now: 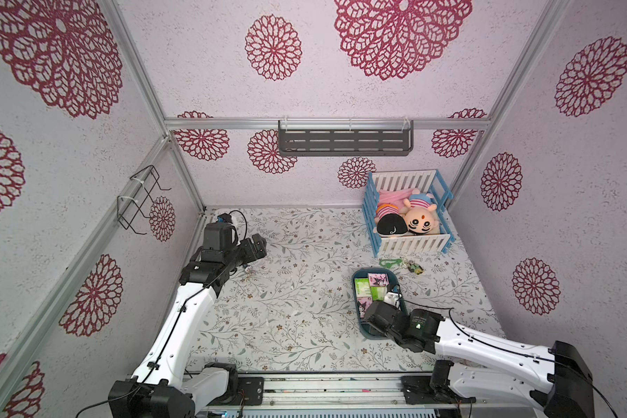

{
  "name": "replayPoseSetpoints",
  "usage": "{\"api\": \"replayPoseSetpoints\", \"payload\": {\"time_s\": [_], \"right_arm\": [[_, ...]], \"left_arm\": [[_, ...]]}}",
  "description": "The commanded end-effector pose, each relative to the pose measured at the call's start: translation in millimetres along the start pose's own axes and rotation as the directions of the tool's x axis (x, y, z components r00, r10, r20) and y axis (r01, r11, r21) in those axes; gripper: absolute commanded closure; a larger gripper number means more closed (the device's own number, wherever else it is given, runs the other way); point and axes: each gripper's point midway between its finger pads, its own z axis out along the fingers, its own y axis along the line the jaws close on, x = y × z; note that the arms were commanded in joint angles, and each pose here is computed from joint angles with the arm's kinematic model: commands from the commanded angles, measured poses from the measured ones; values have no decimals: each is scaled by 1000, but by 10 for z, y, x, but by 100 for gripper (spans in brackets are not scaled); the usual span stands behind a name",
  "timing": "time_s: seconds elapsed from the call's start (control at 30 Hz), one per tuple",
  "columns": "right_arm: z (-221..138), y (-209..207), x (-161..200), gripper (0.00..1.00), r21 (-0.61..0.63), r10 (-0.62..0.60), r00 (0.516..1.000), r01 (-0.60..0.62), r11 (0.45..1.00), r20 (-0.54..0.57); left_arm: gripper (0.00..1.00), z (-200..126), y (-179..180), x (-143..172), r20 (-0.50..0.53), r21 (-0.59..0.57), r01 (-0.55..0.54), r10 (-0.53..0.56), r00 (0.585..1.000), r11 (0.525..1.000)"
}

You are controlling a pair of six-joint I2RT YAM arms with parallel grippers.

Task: Put the pocket tissues into the storage box
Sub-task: Place the pocket tissues in the storage box, then reset both arms

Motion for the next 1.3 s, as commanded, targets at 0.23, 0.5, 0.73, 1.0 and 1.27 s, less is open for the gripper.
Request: {"api": "replayPoseSetpoints", "payload": {"time_s": [0.23,0.5,0.73,1.0,1.27], "right_arm": [[-615,502,-1757,7,-96,-29,838,97,991,546],[-470,-356,-2365,1,-20,-14,716,39,999,698],[23,-910,-2271,1,104,-93,706,28,994,702],[288,-1204,-2035,1,203,-191,625,53,978,757],[504,-1162,-2060,1,197,-212,605,91,976,768]], "left_arm": [[3,-164,760,-332,230,-324,-95,176,957,941],[3,124,1284,-147,397,-392,-34,202,895,919],[3,611,1430,-89,374,-417,-82,253,892,905],[3,828,1522,11,358,-430,-146,316,879,891],[3,903,1651,121,397,-402,-115,286,872,908]]}}
